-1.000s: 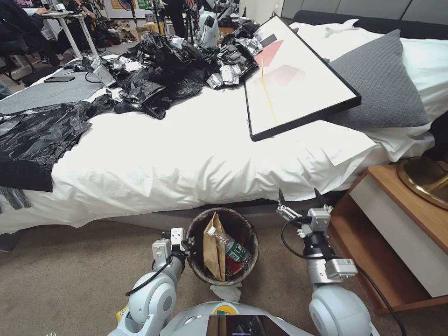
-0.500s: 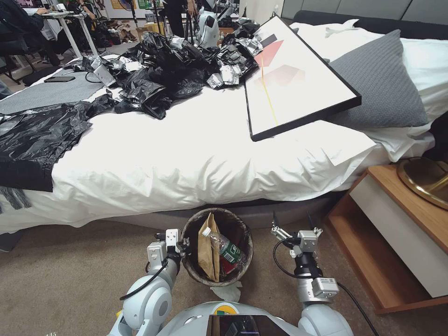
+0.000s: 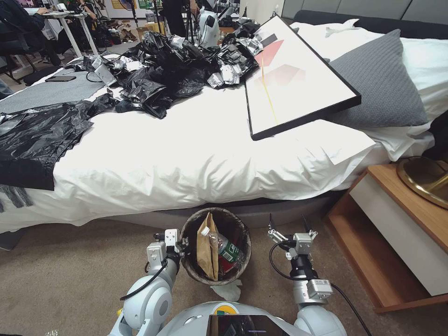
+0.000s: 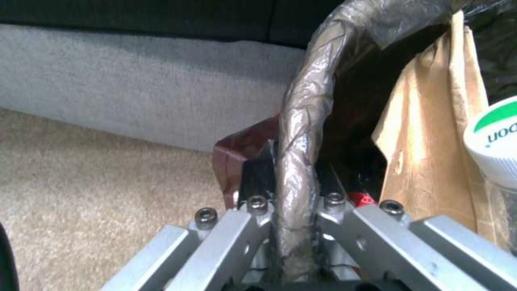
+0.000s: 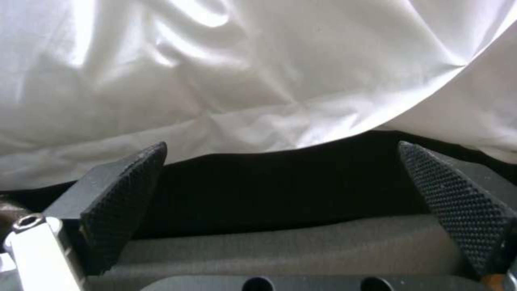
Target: Pick up the trash bin, then pick up the garbage from the floor and place it into the trash bin.
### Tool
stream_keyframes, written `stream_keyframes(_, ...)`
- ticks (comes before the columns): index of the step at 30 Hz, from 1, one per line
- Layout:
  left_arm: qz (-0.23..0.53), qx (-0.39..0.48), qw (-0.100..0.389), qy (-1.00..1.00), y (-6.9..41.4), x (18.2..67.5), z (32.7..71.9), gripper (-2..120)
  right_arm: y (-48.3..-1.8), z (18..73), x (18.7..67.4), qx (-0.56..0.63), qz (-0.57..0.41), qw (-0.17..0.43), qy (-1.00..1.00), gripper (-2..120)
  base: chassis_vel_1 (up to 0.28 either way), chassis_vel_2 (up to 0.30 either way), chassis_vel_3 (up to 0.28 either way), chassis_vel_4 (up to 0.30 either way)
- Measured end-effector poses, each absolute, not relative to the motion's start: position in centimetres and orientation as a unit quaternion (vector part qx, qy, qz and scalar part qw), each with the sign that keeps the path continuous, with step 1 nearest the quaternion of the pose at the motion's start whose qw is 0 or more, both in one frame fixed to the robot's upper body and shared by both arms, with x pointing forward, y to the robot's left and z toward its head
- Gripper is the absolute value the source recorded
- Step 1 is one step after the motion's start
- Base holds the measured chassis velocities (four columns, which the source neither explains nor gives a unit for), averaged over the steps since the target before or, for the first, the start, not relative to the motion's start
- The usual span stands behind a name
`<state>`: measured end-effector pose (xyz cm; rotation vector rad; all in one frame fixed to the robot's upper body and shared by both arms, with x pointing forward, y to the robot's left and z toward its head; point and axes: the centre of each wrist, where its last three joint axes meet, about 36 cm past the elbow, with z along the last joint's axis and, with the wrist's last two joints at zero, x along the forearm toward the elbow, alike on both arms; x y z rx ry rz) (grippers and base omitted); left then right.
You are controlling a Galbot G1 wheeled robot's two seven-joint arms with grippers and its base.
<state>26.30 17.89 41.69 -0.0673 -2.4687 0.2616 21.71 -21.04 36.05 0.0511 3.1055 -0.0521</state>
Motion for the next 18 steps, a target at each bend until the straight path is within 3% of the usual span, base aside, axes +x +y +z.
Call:
stream_keyframes(6, 0.099, -0.024, 0.320, -0.942, 17.94, 26.31, 41.65, 0, -21.03, 36.10, 21.76, 0.016, -0.016, 0.020, 1.000, 100, 0.142, -0.129, -0.140, 0.147)
stream_keyframes(18, 0.100, -0.022, 0.317, -0.943, 17.91, 26.43, 41.50, 0, -20.92, 36.06, 21.95, 0.014, -0.013, 0.022, 1.000, 100, 0.199, -0.213, -0.193, 0.203)
